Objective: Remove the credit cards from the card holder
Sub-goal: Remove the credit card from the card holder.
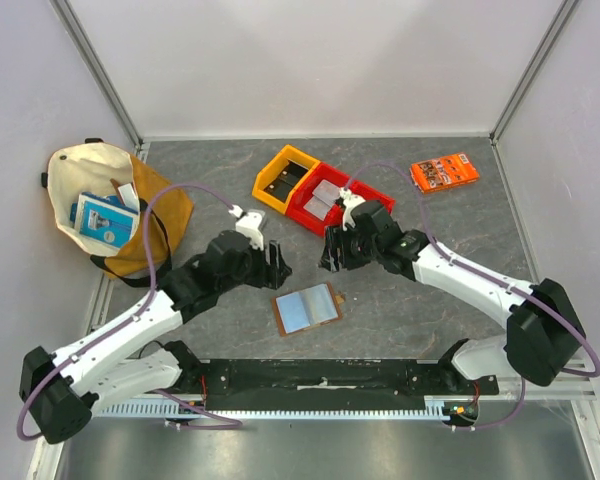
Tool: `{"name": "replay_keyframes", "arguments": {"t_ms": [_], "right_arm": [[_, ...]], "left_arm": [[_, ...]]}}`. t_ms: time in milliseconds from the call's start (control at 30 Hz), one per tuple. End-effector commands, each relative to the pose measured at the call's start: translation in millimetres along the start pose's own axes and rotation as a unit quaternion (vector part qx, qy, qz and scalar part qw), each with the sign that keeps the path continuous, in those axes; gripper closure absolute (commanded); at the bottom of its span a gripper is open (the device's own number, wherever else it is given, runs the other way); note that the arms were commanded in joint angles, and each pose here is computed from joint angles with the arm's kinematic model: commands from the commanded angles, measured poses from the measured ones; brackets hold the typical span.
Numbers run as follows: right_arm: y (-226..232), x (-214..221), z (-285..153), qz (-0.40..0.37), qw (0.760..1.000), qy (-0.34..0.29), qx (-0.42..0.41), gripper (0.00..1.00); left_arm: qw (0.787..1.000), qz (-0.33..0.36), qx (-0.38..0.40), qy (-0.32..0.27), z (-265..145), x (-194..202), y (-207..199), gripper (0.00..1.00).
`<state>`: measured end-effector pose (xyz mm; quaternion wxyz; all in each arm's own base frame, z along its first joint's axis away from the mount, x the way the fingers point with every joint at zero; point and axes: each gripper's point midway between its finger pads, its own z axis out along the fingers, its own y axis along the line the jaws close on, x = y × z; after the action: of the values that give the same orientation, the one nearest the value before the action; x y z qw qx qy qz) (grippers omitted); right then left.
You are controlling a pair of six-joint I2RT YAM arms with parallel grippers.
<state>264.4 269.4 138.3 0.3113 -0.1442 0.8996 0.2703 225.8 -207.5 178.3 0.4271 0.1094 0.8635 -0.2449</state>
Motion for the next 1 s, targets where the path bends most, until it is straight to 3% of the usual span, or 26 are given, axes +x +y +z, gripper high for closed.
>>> {"name": "replay_keyframes", "arguments": {"t_ms": [0, 167, 600, 967], "right_arm": [[8.0, 15.9, 5.6, 0.001, 1.0, 0.002, -0.019, 0.36], [11.5, 38.2, 22.0, 0.004, 0.999, 0.036, -0.03, 0.47], [-0.5, 78.4, 54.4, 0.003, 0.995, 0.096, -0.002, 0.57], [-6.0, 98.8, 60.3, -0.005, 0.992, 0.121, 0.02, 0.61]], "left_arm": [[0.996, -0.068, 0.029, 0.05, 11.4, 40.2, -29.2, 0.35], [0.993, -0.07, 0.016, 0.096, 25.8, 75.1, -38.1, 0.48], [0.973, -0.081, -0.085, 0.198, 41.1, 157.1, 0.4, 0.75], [0.959, -0.084, -0.133, 0.234, 35.8, 180.4, 17.1, 0.83]]}}
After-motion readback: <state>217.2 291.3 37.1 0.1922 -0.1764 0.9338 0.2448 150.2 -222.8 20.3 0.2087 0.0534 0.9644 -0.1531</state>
